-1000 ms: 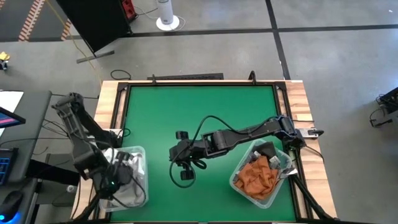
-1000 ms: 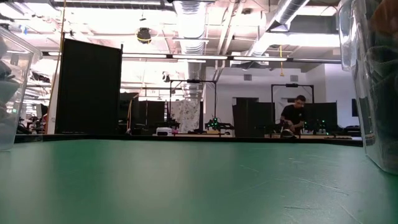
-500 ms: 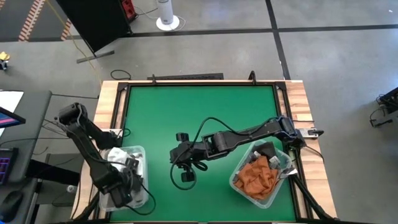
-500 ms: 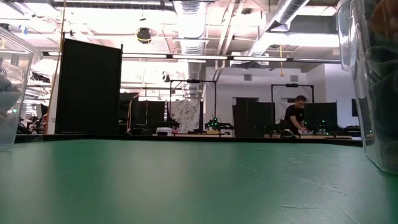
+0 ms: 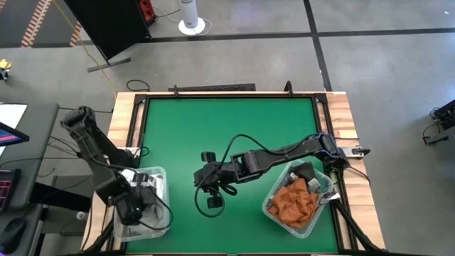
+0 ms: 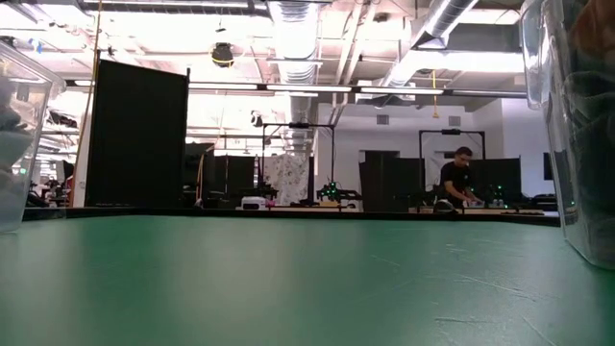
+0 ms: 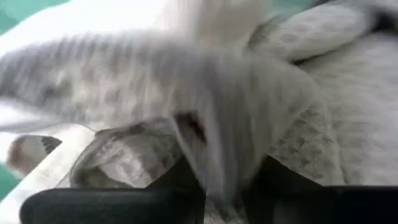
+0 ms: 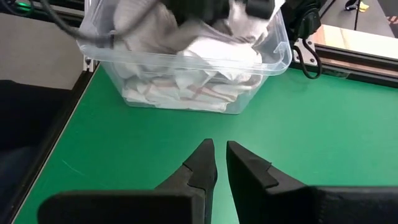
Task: Sort towels by color in basket
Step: Put the gray towel into the left transparent bin
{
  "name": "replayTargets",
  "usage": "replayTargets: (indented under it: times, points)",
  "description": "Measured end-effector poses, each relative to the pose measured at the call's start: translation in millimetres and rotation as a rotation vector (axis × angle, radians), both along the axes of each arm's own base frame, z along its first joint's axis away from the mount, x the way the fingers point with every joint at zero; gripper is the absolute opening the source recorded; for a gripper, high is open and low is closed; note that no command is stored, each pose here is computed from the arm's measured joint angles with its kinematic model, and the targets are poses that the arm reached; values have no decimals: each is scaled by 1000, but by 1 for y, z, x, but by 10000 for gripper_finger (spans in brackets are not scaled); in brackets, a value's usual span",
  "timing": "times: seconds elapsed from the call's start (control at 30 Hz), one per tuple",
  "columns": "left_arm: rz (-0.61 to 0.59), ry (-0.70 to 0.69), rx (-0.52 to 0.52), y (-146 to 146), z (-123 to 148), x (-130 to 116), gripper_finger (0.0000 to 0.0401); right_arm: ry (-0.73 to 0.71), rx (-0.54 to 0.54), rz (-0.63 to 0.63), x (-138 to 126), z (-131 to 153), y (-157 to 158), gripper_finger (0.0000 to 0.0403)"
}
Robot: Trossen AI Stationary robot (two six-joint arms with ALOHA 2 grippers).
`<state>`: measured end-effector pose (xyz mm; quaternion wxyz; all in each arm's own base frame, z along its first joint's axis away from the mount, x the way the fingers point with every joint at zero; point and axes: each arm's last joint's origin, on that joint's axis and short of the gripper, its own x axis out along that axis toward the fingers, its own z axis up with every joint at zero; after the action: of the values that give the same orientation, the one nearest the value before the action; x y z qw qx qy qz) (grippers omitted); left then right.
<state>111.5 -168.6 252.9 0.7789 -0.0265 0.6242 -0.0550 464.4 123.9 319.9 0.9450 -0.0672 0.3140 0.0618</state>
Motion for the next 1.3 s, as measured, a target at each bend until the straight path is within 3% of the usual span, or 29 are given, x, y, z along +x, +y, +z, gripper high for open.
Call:
replayTargets:
  times: [0.1,0.2,0.3,0.5,0.63,0.77,1.07,1.3]
  points:
    - [70,41,13,3,-29,-2,63,0,1,4,-1,0,2,72]
    - [176,85,-45,9,-60,-4,57,1,3,7,-1,0,4,72]
    - [213,128,-115,11,-73,-5,51,0,3,9,-1,0,6,72]
    - [229,105,-230,16,-41,0,41,-3,2,11,-1,0,6,72]
    - [262,11,-295,21,-11,2,39,-2,-2,9,-1,0,4,72]
    - [264,-75,-275,26,4,1,38,11,-5,6,-1,-1,2,72]
    - [142,-216,-209,33,31,-2,38,36,-1,-4,-5,1,0,72]
    - [165,-119,-149,35,10,-11,38,45,-1,-7,-29,30,-6,72]
